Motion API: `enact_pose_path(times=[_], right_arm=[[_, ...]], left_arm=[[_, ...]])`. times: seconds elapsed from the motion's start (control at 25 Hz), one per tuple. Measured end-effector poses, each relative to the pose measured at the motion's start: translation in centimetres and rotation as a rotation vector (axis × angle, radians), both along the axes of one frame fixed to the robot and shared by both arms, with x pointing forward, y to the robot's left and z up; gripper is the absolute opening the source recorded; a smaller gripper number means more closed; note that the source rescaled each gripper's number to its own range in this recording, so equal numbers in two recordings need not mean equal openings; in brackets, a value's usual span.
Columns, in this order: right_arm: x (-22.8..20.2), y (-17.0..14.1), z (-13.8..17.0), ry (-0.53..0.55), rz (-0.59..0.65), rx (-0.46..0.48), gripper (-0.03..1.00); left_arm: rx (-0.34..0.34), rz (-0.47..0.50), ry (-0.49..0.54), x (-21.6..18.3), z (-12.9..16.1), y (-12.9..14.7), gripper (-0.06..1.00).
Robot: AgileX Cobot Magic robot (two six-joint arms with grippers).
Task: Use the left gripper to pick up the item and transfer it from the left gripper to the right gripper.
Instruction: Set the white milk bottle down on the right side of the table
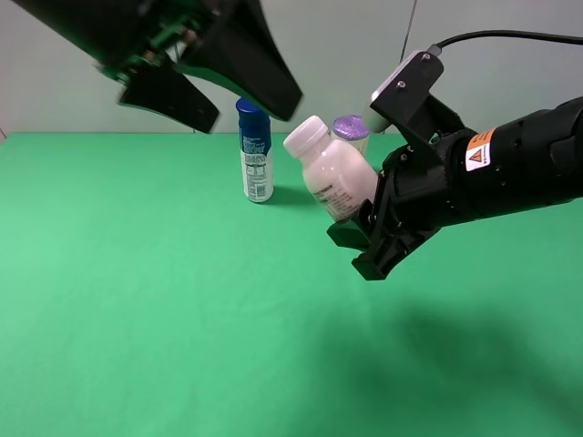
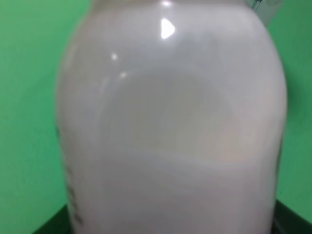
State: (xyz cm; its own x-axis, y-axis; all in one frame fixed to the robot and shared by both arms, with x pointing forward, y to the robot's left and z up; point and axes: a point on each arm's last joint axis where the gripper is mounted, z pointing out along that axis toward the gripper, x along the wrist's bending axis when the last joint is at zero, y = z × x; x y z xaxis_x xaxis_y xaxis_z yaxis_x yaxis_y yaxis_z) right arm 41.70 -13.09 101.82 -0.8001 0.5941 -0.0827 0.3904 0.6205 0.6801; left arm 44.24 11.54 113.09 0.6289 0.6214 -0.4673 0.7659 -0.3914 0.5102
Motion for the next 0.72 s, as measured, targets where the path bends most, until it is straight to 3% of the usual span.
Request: enact_pose_path(times=[0.36,0.72], right_arm=[[0.0,0.0,0.0,0.001,-0.002,0.001,0.07],[0.0,0.0,0.0,0.002,-0.002,0.001,0.07]], left_arm=[[0.096,0.156,-0.218,-4.5,4.7,5.5,1.0],[0.259,0.302,-0.288,-10.1,6.8,11.5,1.0]])
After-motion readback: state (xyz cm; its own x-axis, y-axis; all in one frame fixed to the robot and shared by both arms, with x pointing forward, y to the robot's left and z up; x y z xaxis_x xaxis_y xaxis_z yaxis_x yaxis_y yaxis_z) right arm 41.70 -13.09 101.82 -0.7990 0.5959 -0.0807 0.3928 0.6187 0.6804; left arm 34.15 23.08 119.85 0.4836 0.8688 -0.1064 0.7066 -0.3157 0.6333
